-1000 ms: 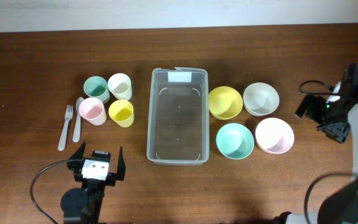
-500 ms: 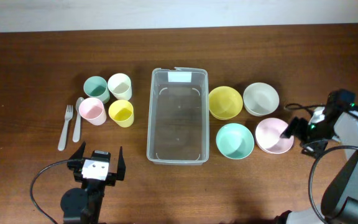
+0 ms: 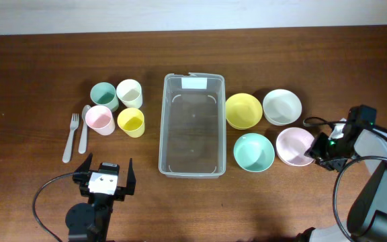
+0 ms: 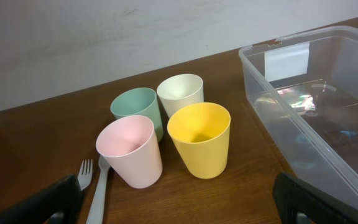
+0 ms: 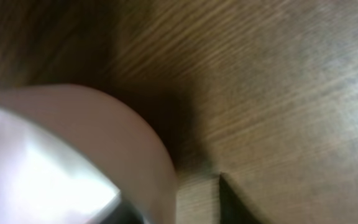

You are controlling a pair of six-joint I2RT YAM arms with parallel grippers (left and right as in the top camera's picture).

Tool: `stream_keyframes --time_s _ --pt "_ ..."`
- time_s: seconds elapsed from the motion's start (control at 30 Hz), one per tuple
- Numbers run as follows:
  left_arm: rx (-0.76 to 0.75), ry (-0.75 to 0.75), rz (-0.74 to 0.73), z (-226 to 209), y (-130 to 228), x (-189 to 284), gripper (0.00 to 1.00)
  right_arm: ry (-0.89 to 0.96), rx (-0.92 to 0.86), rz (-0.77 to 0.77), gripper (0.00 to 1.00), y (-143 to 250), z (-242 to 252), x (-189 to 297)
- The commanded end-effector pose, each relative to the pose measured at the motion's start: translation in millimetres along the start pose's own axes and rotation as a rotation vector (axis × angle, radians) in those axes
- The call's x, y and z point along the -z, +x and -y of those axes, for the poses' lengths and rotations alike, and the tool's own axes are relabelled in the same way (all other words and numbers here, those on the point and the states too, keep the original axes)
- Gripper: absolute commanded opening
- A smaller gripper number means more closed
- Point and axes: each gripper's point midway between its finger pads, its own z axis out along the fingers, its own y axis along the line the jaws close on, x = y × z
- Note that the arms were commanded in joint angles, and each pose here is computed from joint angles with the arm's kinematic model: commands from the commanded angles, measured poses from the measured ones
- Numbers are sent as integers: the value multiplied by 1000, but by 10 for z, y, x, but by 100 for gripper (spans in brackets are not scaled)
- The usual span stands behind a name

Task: Pack container
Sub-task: 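Move the right gripper to the pink bowl and grasp its rim, then carry the pink bowl into the container and release it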

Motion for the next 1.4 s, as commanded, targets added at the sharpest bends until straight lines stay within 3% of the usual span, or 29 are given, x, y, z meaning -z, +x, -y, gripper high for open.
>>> stream_keyframes --time_s 0.0,0.03,0.2,0.37,0.6,0.83,1.07,1.37 --pt "-9 16 6 33 9 -4 100 -4 -17 -18 8 72 4 -68" --pt "-9 16 6 33 9 -4 100 -5 -16 -18 4 71 2 -66" --pt "-9 16 6 33 9 -4 100 -3 -19 10 4 44 -8 13" --pt "-9 16 6 33 9 -4 100 -18 -5 99 4 3 -122 434" --pt "-9 16 6 33 9 -4 100 -318 124 305 4 130 -848 1613" --pt "-9 16 6 33 9 -4 100 -508 347 285 4 487 -1733 2127" --pt "-9 16 6 33 9 -4 100 -424 490 170 4 645 -2629 1751" --pt "-9 16 6 33 9 -4 100 -345 598 -10 4 621 -3542 544"
